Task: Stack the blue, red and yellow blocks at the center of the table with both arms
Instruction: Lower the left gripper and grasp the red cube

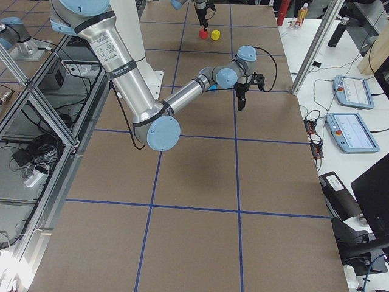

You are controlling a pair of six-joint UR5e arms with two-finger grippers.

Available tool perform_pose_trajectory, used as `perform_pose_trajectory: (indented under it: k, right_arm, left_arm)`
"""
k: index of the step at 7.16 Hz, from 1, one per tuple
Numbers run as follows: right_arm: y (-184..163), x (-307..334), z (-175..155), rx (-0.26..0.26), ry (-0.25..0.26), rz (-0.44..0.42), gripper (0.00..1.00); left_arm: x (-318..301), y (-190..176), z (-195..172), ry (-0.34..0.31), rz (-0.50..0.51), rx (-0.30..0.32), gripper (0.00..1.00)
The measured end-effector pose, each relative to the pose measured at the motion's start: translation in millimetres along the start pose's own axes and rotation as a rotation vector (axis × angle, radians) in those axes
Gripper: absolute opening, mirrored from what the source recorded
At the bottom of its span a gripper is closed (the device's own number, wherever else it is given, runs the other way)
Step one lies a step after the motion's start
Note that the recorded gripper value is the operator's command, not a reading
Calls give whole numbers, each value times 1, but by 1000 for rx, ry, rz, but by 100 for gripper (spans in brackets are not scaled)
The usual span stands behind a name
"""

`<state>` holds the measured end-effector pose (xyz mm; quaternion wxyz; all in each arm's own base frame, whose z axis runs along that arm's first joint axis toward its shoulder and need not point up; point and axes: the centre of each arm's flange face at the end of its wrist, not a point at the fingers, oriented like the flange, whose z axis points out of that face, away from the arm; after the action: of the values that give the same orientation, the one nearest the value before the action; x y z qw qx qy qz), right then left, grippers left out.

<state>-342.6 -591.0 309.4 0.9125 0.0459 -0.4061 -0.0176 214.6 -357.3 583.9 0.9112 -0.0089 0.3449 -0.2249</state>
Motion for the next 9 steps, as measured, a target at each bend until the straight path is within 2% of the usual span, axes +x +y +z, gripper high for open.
perform_pose_trajectory:
  k: [2, 3, 4, 5, 6, 7, 9]
  right_arm:
    - [0, 0, 1, 1, 1, 0, 99]
    - [1, 0, 1, 1, 2, -1, 99]
    - [1, 0, 1, 1, 2, -1, 99]
    - [1, 0, 1, 2, 2, -1, 99]
    - [2, -1, 1, 2, 2, -2, 99]
    - [2, -1, 1, 2, 1, -1, 99]
    - [3, -1, 0, 3, 0, -2, 99]
  left_arm:
    - [2, 8, 14, -17, 2, -16, 99]
    - [4, 7, 19, -22, 1, -19, 93]
    - [4, 6, 23, -27, 0, -15, 76]
    - [2, 5, 27, -34, 0, -6, 50]
    - [0, 3, 30, -40, 0, 0, 6]
    - [0, 3, 30, -41, -1, 3, 0]
    - [3, 4, 26, -32, 10, 4, 0]
